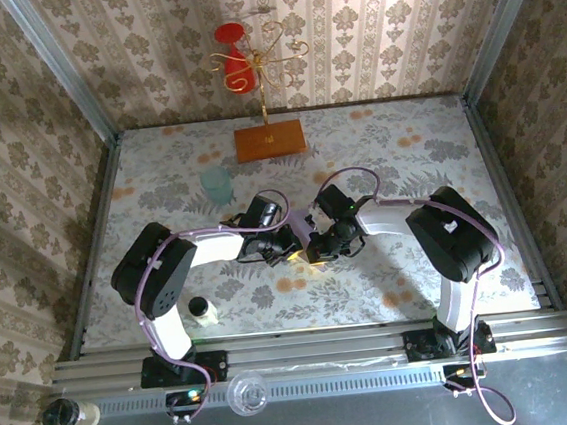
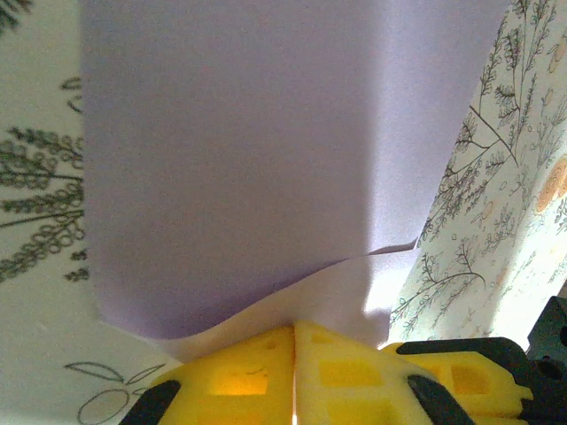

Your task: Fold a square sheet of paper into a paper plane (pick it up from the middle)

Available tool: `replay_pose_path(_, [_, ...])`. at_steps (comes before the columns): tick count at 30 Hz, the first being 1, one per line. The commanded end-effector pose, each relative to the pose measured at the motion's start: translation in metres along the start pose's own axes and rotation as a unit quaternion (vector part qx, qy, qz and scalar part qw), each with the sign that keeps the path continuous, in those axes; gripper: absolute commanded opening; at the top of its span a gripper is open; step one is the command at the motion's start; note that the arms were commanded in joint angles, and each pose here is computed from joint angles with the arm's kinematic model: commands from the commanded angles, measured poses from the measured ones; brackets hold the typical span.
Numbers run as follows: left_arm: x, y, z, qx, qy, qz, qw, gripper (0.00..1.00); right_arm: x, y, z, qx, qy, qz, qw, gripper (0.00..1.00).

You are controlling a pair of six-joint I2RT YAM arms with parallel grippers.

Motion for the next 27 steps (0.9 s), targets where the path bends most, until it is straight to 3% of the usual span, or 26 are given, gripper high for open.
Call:
replay_pose_path(1, [-0.008, 0.018, 0.002, 0.019, 0.012, -0.042, 0.999, 0.1, 0.004, -0.009, 0.017, -0.012, 0.03, 0.015, 0.999, 0.07])
replay_pose_path(22, [-0.007, 0.017, 0.001, 0.017, 0.013, -0.049, 0.999, 0.09, 0.016, -0.028, 0.051, -0.027, 0.059, 0.044, 0.997, 0.08])
replay_pose_path(27, [-0.007, 0.017, 0.0, 0.015, 0.014, -0.049, 0.999, 0.09, 0.031, -0.018, 0.047, -0.014, 0.031, 0.033, 0.999, 0.08])
Point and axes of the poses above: each hand's point on the last joint's axis, 136 mm out from that joint toward the fingers, its own x axis back along the fingers, its own y axis along the line the jaws close on, z = x × y, the point moved 8 cm from there along x, back along the fingers, and after that the axes turned 1 degree about -x, right-handed, at the moved point
